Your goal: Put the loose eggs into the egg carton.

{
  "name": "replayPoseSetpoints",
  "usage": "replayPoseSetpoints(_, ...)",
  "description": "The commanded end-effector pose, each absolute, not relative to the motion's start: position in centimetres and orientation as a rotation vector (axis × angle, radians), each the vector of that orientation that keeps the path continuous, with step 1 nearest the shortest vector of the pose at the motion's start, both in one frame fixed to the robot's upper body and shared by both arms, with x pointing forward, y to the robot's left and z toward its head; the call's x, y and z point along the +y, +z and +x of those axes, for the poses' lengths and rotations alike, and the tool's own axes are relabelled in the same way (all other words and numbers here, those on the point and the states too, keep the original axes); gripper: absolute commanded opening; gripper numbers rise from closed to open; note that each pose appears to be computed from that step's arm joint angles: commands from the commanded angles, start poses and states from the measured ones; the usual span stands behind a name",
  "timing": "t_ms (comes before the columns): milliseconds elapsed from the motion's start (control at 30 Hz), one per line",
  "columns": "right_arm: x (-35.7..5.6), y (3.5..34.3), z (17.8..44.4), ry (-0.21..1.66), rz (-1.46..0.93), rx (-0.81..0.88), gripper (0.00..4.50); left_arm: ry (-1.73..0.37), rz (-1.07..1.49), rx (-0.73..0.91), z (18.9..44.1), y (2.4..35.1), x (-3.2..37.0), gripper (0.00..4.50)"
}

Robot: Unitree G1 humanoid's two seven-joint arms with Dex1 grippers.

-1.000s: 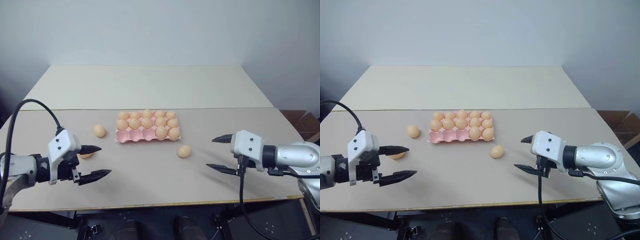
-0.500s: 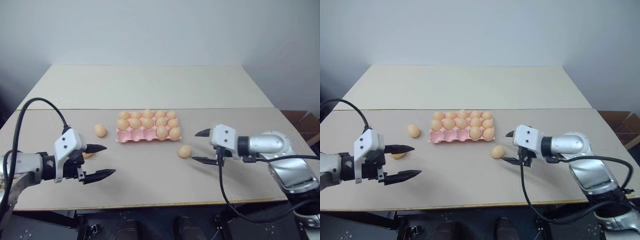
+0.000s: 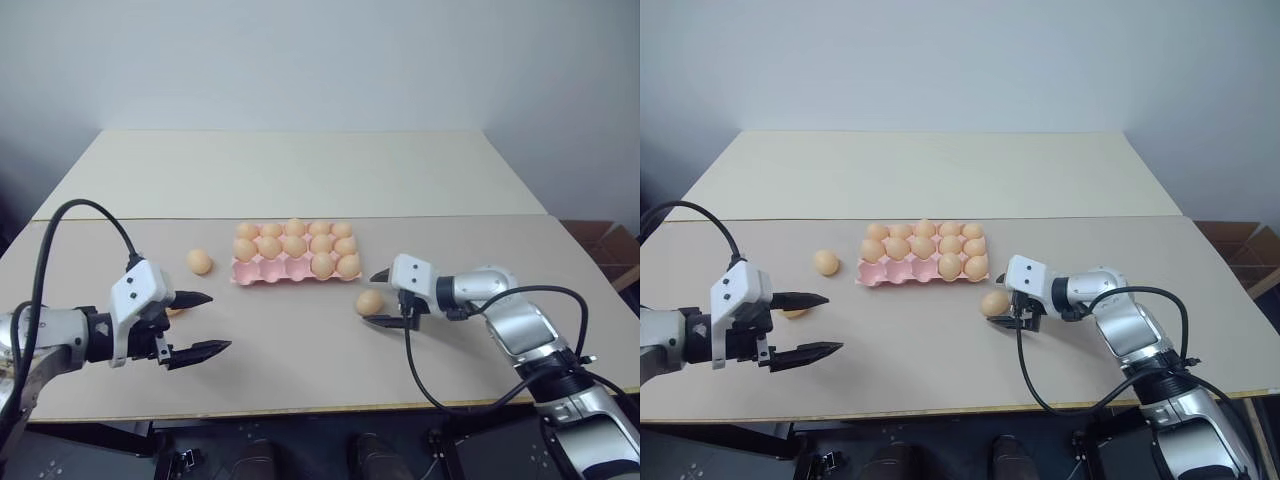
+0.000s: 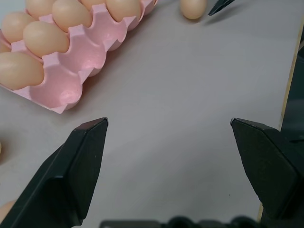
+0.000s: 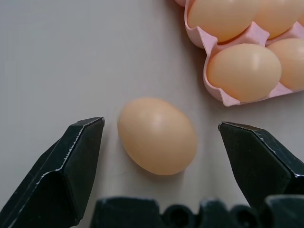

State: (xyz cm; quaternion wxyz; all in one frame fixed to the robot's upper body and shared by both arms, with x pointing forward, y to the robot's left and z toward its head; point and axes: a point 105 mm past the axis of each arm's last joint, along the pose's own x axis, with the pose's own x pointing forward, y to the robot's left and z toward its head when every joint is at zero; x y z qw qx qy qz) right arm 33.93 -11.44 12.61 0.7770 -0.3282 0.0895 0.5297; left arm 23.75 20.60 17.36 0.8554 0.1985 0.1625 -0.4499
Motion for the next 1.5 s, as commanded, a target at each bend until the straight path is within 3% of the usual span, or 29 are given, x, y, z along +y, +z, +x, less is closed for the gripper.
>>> replayPoseSetpoints(33, -10.8, 13.8, 34.1, 1.167, -0.729, 0.133, 4.46, -0.930, 0.423, 0.296, 23.7, 18.3, 20.2, 4.50)
replayPoseSetpoints(100, -10.8, 13.8, 34.2, 1.170, -0.722, 0.137, 4.46, -0.929, 0.421, 0.292, 23.6, 18.4, 20.1, 4.50)
replayPoseSetpoints(200, -10.9, 13.5, 34.3, 1.174, -0.720, 0.140, 3.89, -0.910, 0.432, 0.300, 23.7, 18.3, 20.2, 4.50)
replayPoseSetpoints(367, -11.0, 12.9, 34.1, 1.181, -0.755, 0.161, 2.31, -0.903, 0.430, 0.303, 23.7, 18.1, 20.3, 4.50)
replayPoseSetpoints(533, -11.4, 13.1, 34.1, 1.157, -0.781, 0.147, 2.31, -0.913, 0.426, 0.294, 23.9, 18.2, 19.9, 4.50)
replayPoseSetpoints(733, -11.5, 17.2, 34.3, 1.078, -0.807, 0.028, 2.31, -0.891, 0.430, 0.300, 24.0, 18.2, 20.7, 4.50)
replayPoseSetpoints(867, -8.8, 21.0, 34.2, 1.076, -0.794, -0.112, 2.31, -0.874, 0.421, 0.341, 23.9, 17.4, 21.4, 4.50)
replayPoseSetpoints(967, -5.9, 22.2, 34.7, 1.087, -0.752, -0.186, 2.31, -0.853, 0.440, 0.384, 23.8, 16.4, 21.8, 4.50)
replayPoseSetpoints(1233, -0.7, 20.4, 36.4, 1.125, -0.753, -0.202, 2.31, -0.846, 0.399, 0.352, 22.8, 17.1, 21.7, 4.50)
replayPoseSetpoints(1500, 0.8, 19.6, 37.4, 1.147, -0.706, -0.165, 2.31, -0.819, 0.388, 0.383, 21.8, 16.7, 22.1, 4.50)
